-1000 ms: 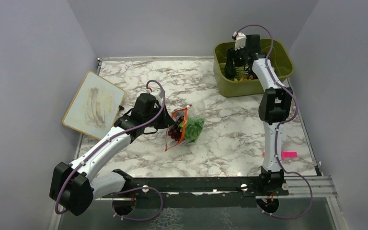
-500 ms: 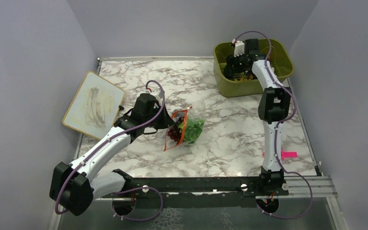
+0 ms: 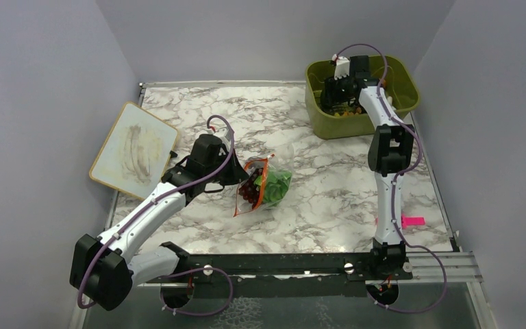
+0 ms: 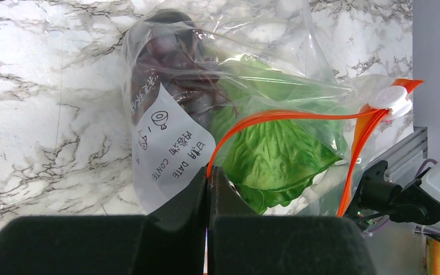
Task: Place the food in the zip-top bag and seal the zipper
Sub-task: Pick up the fake fruit from the bin, then place the fake fruit in the zipper food storage bag.
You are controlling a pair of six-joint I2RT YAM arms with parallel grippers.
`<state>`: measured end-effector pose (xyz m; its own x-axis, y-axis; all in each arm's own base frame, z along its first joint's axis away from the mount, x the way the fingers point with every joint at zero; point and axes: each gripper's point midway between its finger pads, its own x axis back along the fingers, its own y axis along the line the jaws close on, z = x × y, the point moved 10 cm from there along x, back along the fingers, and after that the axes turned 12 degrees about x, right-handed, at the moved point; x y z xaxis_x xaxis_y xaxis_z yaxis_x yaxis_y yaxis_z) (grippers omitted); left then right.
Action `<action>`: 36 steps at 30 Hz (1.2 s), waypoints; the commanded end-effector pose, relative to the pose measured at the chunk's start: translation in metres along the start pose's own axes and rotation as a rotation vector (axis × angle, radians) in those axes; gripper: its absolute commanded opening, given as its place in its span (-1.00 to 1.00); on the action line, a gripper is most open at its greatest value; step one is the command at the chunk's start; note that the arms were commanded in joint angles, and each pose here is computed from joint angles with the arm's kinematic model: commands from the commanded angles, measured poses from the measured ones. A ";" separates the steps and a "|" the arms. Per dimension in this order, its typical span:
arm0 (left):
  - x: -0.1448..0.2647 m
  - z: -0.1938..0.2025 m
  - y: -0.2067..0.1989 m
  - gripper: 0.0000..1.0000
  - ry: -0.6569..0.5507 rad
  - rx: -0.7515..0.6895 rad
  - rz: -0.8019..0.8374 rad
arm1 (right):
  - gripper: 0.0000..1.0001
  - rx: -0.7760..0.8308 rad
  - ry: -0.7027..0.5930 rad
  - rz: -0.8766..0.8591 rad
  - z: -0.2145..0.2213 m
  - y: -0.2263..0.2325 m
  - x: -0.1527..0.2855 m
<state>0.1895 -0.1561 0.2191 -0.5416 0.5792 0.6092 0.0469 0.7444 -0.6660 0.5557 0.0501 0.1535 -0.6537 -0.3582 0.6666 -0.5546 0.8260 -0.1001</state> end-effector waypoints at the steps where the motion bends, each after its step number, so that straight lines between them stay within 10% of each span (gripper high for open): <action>1: 0.005 -0.007 -0.006 -1.00 -0.048 0.009 0.004 | -0.33 0.027 -0.093 0.063 -0.022 -0.010 0.016; 36: 0.019 -0.043 -0.047 -1.00 -0.239 -0.047 0.166 | -0.45 -0.273 -0.324 -0.030 -0.072 0.077 0.198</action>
<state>0.2089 -0.1640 0.2575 -0.6531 0.5927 0.4713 0.1288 0.7002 -0.7022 0.4539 0.0620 0.3053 -0.7908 -0.4027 0.4609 -0.4079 0.9082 0.0936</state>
